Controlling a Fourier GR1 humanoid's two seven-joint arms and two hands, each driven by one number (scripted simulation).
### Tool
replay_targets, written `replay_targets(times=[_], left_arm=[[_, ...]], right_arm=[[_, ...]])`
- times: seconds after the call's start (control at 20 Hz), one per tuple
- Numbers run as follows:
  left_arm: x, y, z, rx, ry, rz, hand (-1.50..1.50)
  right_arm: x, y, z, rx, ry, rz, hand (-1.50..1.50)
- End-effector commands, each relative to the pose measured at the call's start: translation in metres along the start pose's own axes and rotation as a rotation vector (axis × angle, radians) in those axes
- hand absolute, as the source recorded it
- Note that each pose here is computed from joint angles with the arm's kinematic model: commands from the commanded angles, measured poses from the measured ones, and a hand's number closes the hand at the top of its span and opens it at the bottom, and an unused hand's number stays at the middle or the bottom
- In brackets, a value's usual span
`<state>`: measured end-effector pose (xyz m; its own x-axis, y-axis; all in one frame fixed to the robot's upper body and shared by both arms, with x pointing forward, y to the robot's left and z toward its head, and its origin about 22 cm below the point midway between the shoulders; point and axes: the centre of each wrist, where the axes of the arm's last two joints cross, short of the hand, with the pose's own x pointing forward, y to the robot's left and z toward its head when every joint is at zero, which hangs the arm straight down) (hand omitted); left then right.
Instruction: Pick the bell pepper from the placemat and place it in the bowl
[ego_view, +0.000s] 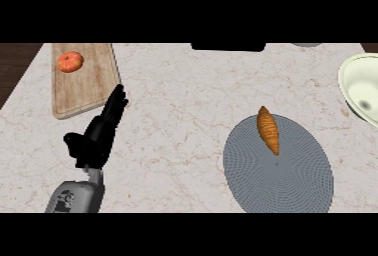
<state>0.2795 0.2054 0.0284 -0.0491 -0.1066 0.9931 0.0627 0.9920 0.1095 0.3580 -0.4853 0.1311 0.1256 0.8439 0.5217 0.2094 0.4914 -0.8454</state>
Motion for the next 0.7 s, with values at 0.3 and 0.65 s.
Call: replay_targets(times=[0.3, 0.65], left_arm=[[0.0, -0.008, -0.002, -0.019, 0.002, 0.004, 0.0], [0.003, -0.004, 0.001, 0.014, 0.0, 0.004, 0.0]], right_arm=[[-0.023, -0.008, 0.006, 0.081, -0.117, -0.28, -1.5], [-0.019, -0.016, 0.001, -0.126, -0.145, -0.442, -1.5]])
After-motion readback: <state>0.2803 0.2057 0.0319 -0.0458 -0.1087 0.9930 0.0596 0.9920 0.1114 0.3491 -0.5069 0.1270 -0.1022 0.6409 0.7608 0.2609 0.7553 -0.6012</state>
